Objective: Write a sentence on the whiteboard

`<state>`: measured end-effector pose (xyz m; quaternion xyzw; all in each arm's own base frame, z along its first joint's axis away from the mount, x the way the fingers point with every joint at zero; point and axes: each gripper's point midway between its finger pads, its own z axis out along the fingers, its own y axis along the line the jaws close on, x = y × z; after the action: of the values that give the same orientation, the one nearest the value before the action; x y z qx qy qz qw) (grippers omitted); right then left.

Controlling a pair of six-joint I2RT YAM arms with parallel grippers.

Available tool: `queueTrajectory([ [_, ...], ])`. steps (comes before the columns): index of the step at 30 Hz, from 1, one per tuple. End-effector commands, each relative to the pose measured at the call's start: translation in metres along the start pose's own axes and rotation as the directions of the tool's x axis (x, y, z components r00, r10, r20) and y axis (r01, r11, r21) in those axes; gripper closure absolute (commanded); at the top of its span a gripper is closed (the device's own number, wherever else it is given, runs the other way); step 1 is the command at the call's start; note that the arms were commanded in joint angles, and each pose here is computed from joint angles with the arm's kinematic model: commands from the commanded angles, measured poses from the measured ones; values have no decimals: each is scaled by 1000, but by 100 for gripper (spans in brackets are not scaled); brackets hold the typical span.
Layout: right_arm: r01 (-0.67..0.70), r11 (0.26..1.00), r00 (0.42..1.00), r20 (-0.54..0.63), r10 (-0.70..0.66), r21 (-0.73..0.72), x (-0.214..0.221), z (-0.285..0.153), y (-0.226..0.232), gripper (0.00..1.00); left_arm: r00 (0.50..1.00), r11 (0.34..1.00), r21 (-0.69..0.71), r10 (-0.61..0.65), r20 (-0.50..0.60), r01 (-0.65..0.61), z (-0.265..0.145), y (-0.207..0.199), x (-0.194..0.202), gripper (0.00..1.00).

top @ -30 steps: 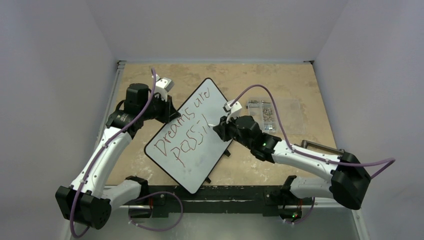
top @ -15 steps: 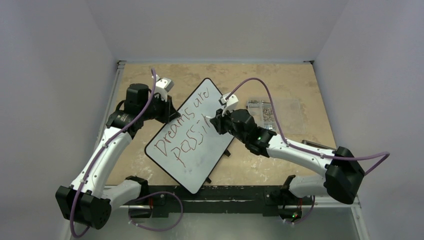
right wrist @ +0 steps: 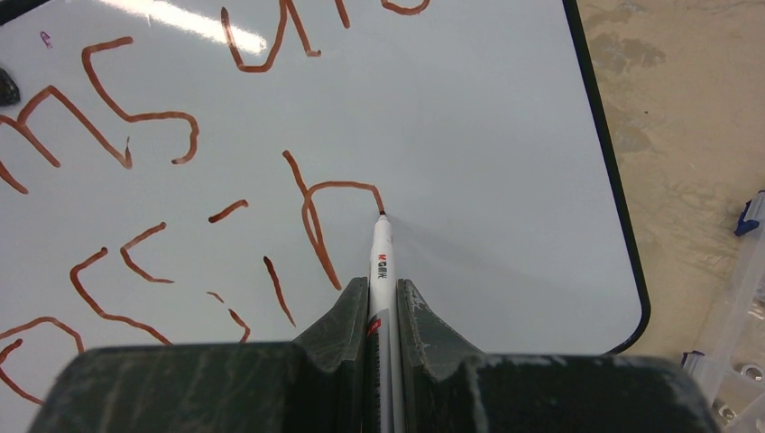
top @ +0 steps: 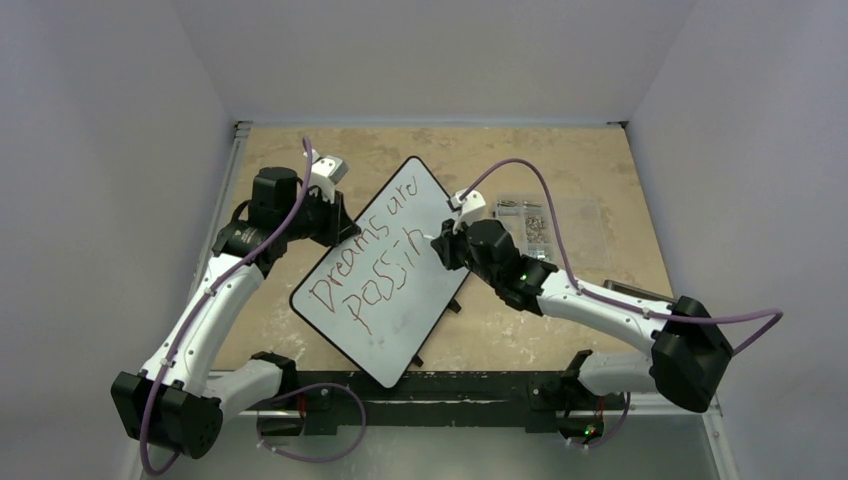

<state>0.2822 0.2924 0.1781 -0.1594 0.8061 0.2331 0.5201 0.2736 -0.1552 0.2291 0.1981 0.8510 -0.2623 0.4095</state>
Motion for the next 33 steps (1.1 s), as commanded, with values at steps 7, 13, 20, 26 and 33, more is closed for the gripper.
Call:
queueTrajectory([
  [7,-61,995,997,-61,56,-84,23,-18,9,100,996,996,16,82,41,-82,-4,-4,-8,100],
  [13,-77,986,994,-85,65,-145,26,-19,21,100,996,996,17,83,42,-84,-5,-4,-8,100],
  [20,-80,982,994,-89,66,-169,23,-20,27,100,996,996,17,83,43,-83,-5,-4,-8,100],
  [26,-75,982,997,-49,67,-173,4,-28,28,100,996,996,17,83,44,-84,-5,-4,-9,100],
  [33,-57,978,993,89,76,-199,-44,-45,33,100,995,996,14,86,52,-87,-7,-5,-10,100],
])
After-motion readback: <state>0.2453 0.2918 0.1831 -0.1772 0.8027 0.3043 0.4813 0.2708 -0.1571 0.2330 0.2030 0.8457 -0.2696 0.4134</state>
